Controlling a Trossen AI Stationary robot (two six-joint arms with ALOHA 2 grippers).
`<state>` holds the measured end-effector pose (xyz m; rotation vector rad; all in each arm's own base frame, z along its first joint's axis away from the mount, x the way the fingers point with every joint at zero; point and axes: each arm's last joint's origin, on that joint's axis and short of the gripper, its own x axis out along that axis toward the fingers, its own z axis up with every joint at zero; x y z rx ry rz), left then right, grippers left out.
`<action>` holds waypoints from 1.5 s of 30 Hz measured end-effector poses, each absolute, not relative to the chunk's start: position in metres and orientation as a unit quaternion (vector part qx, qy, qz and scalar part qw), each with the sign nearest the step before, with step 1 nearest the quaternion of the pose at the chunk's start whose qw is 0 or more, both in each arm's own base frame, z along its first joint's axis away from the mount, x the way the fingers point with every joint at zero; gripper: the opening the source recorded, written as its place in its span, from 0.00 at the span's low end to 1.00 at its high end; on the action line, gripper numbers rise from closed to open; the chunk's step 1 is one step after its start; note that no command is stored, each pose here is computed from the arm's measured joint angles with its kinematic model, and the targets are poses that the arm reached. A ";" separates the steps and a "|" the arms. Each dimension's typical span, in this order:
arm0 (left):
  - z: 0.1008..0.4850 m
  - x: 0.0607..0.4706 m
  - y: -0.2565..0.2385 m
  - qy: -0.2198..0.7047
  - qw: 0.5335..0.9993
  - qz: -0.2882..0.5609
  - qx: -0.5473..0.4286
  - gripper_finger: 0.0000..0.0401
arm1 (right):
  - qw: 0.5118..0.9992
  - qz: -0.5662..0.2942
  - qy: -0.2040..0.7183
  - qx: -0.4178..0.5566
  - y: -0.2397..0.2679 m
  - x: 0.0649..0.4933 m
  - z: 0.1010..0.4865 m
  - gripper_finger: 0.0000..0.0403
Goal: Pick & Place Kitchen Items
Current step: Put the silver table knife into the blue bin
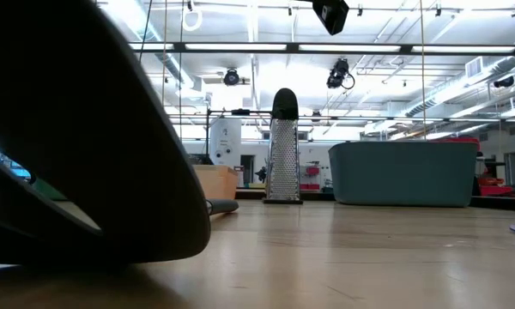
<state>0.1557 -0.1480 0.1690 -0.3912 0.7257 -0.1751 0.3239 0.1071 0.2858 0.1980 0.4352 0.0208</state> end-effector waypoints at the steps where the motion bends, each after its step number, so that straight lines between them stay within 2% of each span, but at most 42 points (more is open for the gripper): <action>1: 0.167 0.155 -0.152 0.354 0.912 -0.084 -0.189 0.39 | 0.972 0.010 0.216 0.098 0.107 0.324 0.286 0.24; 10: 0.156 0.164 -0.189 0.350 0.920 -0.090 -0.154 0.39 | 0.972 0.011 0.213 0.099 0.107 0.324 0.286 0.24; 21: 0.135 0.182 -0.219 0.389 0.912 -0.080 -0.097 0.39 | 0.973 0.012 0.206 0.101 0.107 0.325 0.288 0.24; 28: 0.124 0.189 -0.229 0.412 0.906 -0.067 -0.063 0.39 | 0.973 0.012 0.205 0.102 0.107 0.325 0.288 0.24; 45: 0.121 0.192 -0.231 0.403 0.913 -0.049 -0.029 0.39 | 0.973 0.012 0.205 0.102 0.107 0.325 0.288 0.24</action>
